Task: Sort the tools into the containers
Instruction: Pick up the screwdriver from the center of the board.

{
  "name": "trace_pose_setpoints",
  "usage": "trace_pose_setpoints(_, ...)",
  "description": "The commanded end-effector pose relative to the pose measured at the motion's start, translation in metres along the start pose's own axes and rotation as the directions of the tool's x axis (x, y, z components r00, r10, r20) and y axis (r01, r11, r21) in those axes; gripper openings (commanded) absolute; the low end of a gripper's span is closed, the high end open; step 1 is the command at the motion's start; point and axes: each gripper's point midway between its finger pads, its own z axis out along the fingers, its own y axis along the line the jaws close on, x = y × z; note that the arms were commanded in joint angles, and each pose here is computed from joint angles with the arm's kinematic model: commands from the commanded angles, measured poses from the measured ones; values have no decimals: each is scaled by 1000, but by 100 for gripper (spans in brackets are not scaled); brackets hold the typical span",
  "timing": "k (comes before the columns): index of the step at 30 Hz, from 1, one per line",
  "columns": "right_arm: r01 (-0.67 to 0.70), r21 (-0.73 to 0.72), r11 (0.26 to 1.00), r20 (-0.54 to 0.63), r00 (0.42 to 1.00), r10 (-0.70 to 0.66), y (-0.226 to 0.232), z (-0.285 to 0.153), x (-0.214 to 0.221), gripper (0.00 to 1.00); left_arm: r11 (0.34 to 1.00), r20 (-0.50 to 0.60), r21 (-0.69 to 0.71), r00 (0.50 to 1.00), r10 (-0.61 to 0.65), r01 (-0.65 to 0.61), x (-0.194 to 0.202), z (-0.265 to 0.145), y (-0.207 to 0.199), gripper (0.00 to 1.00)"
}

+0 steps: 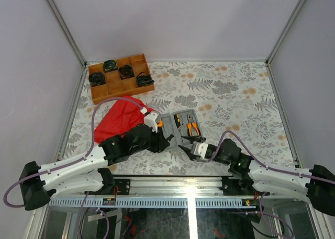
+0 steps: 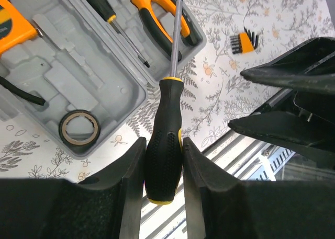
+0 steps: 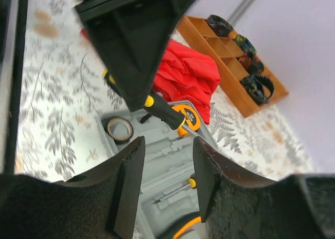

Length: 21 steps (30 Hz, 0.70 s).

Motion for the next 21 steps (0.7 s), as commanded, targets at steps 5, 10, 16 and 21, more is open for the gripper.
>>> trace_pose_setpoints(5, -638, 242, 731, 177, 770, 613, -39, 9, -22, 61, 997, 175, -55, 983, -46, 56, -34, -9, 8, 3)
trace_pose_setpoints(10, -807, 382, 450, 128, 529, 839, -43, 21, 0, 65, 994, 255, -64, 964, -69, 88, -47, -20, 13, 3)
trace_pose_setpoints(16, -873, 374, 313, 98, 373, 923, -46, 47, -20, 68, 994, 342, -3, 934, -105, 113, -60, -31, 8, 0)
trace_pose_setpoints(21, -927, 296, 231, 175, 290, 941, -54, 63, -40, 69, 994, 360, 17, 927, -108, 109, -67, -32, 3, 0)
